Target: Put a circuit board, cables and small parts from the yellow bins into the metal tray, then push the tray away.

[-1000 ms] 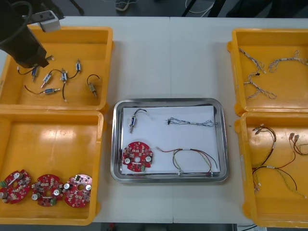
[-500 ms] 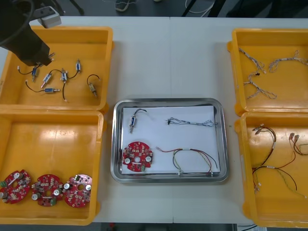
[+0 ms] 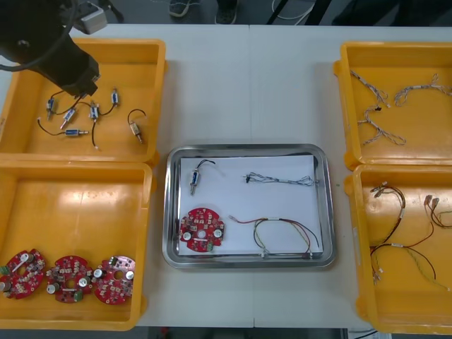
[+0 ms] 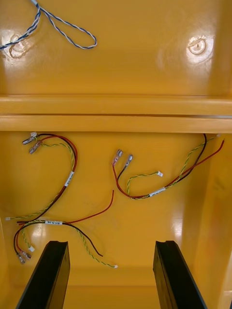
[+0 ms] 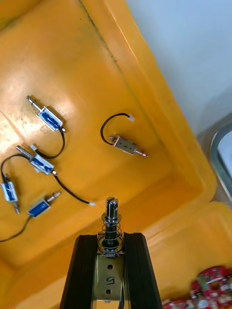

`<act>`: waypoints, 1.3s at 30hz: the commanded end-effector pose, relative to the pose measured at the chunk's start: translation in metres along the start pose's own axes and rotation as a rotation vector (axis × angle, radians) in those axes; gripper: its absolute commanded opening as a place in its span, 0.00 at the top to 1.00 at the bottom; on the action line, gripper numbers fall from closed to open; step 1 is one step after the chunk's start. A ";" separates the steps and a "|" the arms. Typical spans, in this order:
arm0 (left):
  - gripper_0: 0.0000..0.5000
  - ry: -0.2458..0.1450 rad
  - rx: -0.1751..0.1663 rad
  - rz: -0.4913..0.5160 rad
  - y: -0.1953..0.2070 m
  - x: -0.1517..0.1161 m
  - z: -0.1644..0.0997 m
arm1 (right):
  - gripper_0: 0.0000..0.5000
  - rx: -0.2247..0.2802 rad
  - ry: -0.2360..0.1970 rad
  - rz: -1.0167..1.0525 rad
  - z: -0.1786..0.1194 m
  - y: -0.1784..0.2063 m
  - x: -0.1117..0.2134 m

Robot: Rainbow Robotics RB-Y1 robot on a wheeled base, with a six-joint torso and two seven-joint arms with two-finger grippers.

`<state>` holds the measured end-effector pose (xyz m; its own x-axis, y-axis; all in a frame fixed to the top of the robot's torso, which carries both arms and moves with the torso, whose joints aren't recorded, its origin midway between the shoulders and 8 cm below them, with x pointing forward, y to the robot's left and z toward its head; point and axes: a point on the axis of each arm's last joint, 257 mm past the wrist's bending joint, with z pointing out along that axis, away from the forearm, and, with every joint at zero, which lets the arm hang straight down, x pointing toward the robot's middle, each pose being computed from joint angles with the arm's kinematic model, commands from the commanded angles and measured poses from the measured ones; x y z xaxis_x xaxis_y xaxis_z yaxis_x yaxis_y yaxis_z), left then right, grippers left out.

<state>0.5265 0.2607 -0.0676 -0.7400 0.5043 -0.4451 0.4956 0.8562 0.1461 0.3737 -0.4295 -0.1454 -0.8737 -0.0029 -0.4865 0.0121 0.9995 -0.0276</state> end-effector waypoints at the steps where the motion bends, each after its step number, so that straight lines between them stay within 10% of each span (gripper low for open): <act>1: 1.00 -0.077 -0.020 0.006 -0.028 -0.037 -0.033 | 0.00 -0.010 0.003 0.008 0.001 0.010 0.004; 27: 1.00 -0.140 -0.009 -0.289 -0.173 -0.076 -0.023 | 0.00 -0.010 0.003 0.008 0.001 0.010 0.004; 39: 1.00 -0.061 -0.059 -0.404 -0.229 -0.052 0.023 | 0.00 -0.010 0.003 0.008 0.001 0.010 0.004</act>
<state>0.4702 0.0648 -0.1106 -0.8581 0.1695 -0.4848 0.1815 0.9831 0.0225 0.3736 -0.4294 -0.1454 -0.8737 -0.0035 -0.4865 0.0115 0.9995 -0.0279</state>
